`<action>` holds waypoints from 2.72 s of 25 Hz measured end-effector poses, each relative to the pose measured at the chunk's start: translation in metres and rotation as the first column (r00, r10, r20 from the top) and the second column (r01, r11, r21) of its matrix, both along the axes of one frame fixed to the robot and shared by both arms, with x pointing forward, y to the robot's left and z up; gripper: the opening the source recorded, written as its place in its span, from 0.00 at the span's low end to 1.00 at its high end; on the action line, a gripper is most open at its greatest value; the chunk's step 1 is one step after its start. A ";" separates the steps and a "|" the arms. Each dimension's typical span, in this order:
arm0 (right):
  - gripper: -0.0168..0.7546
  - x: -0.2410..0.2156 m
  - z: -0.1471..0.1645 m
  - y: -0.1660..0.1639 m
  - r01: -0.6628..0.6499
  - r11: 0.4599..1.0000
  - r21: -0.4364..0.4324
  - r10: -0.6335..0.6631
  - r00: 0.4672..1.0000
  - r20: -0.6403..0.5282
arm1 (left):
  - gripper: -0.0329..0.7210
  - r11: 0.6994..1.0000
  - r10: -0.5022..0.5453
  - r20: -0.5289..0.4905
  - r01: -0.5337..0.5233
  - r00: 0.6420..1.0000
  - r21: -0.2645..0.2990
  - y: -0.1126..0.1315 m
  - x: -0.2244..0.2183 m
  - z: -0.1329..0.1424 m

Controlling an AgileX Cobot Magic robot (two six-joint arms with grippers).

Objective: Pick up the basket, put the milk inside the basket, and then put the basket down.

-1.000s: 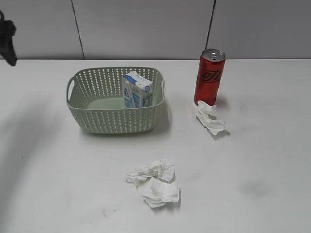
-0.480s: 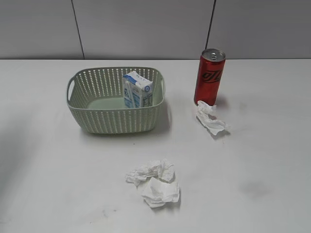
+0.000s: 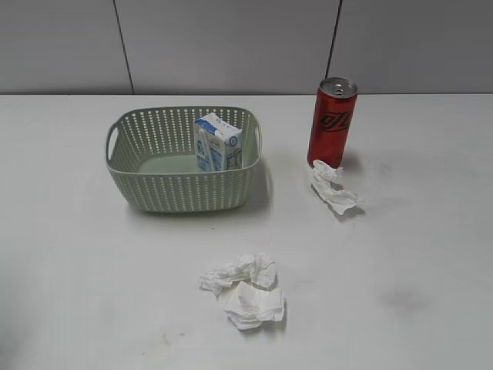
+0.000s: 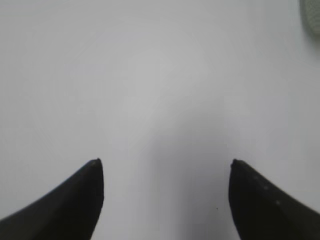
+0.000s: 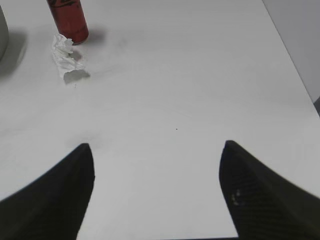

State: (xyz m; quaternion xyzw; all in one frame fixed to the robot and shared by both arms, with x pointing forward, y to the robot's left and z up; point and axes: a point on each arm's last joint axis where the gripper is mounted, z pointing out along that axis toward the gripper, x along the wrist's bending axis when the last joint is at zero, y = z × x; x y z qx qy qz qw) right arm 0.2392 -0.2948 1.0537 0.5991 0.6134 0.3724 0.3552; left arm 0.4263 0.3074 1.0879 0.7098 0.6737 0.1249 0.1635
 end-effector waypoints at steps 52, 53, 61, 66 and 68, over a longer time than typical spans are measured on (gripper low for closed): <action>0.79 0.000 0.000 0.000 0.000 1.000 0.000 0.000 1.000 0.000 | 0.82 0.999 -0.001 0.649 -0.034 0.760 0.042 -0.014 -0.193 -0.034; 0.79 0.000 0.000 0.000 0.000 1.000 0.000 0.000 1.000 0.000 | 0.82 0.999 0.001 0.649 -0.036 0.761 0.041 -0.014 -0.193 -0.034; 0.78 0.000 0.000 0.000 0.000 1.000 0.000 0.000 1.000 0.000 | 0.82 0.999 0.007 0.648 -0.040 0.762 0.036 -0.014 -0.193 -0.034; 0.78 0.000 0.000 0.000 0.000 1.000 0.000 0.000 1.000 0.000 | 0.82 0.998 0.007 0.648 -0.040 0.762 0.037 -0.014 -0.193 -0.034; 0.78 0.000 0.000 0.000 0.000 1.000 0.000 0.000 1.000 0.000 | 0.82 0.998 0.007 0.648 -0.040 0.762 0.037 -0.014 -0.193 -0.034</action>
